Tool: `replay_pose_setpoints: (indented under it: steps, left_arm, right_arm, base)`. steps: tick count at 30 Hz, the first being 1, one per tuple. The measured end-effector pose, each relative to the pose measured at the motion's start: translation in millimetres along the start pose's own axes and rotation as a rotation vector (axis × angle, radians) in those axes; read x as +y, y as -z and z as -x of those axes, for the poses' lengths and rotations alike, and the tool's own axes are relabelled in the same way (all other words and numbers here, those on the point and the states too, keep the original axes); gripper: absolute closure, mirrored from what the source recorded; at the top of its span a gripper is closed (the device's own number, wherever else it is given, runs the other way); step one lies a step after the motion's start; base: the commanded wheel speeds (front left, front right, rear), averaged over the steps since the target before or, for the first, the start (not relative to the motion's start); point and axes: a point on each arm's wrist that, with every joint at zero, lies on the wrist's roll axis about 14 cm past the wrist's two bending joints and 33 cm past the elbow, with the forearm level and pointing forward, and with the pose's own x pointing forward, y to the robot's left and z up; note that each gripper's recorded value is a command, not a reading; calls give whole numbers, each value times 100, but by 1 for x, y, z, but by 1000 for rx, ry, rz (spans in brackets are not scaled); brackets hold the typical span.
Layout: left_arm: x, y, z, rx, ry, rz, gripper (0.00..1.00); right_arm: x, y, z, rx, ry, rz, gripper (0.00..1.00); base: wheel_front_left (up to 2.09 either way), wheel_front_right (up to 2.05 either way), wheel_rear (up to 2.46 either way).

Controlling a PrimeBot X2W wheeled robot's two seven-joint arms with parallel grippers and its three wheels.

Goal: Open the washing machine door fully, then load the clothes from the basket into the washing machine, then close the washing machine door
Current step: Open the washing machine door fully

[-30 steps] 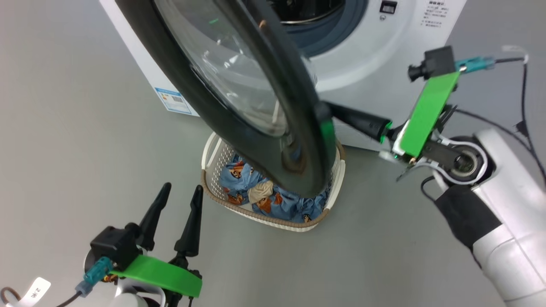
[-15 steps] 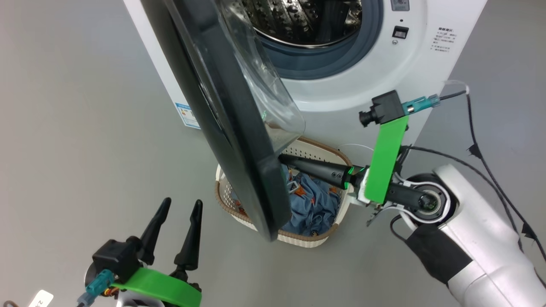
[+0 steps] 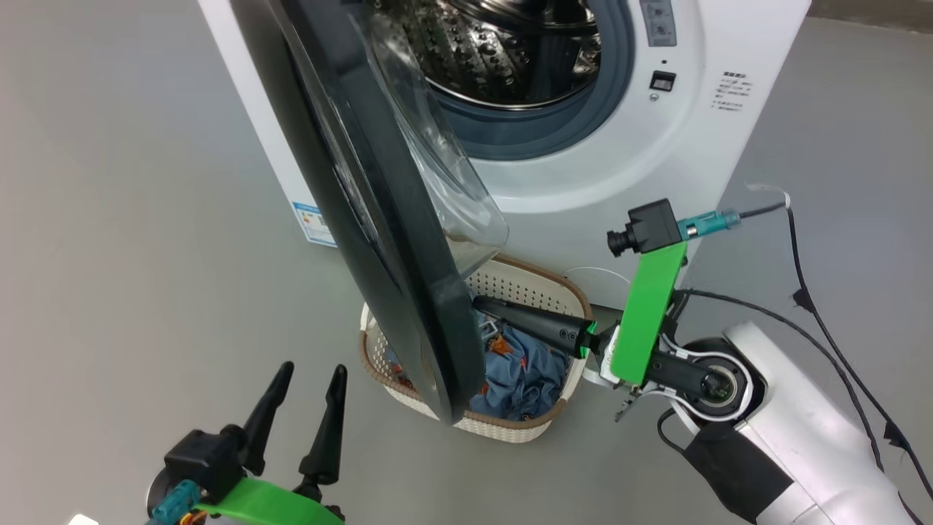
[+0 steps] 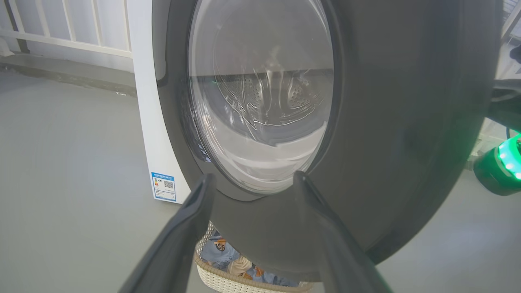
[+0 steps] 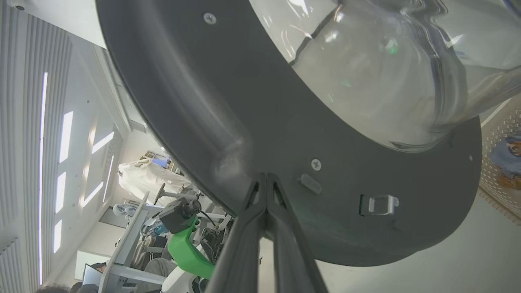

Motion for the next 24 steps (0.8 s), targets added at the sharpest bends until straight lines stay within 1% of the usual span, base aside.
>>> replay_pose_setpoints:
  steps: [2,3,5,6,15,24]
  left_arm:
    - [-3,1,0,1,10,1,0]
    - [-4,0,-1,0,15,2,0]
    - [-7,-1,-2,-2,26,0,0]
    - [-8,-1,-2,-3,31,0,0]
    - [-17,3,-3,10,72,-5,0]
    - [-17,5,0,19,81,-14,0]
  right_arm:
    - [-3,0,4,-17,15,2,72]
    - [-4,-1,7,-34,22,0,59]
    - [-8,-3,14,-61,41,1,14]
    - [-10,-5,18,-78,51,2,0]
    - [-37,-10,60,-229,167,3,0]
    - [-58,-7,95,-333,247,-26,0]
  base:
    - [0,0,0]
    - [0,0,0]
    - [0,0,0]
    - [0,0,0]
    - [0,0,0]
    - [0,0,0]
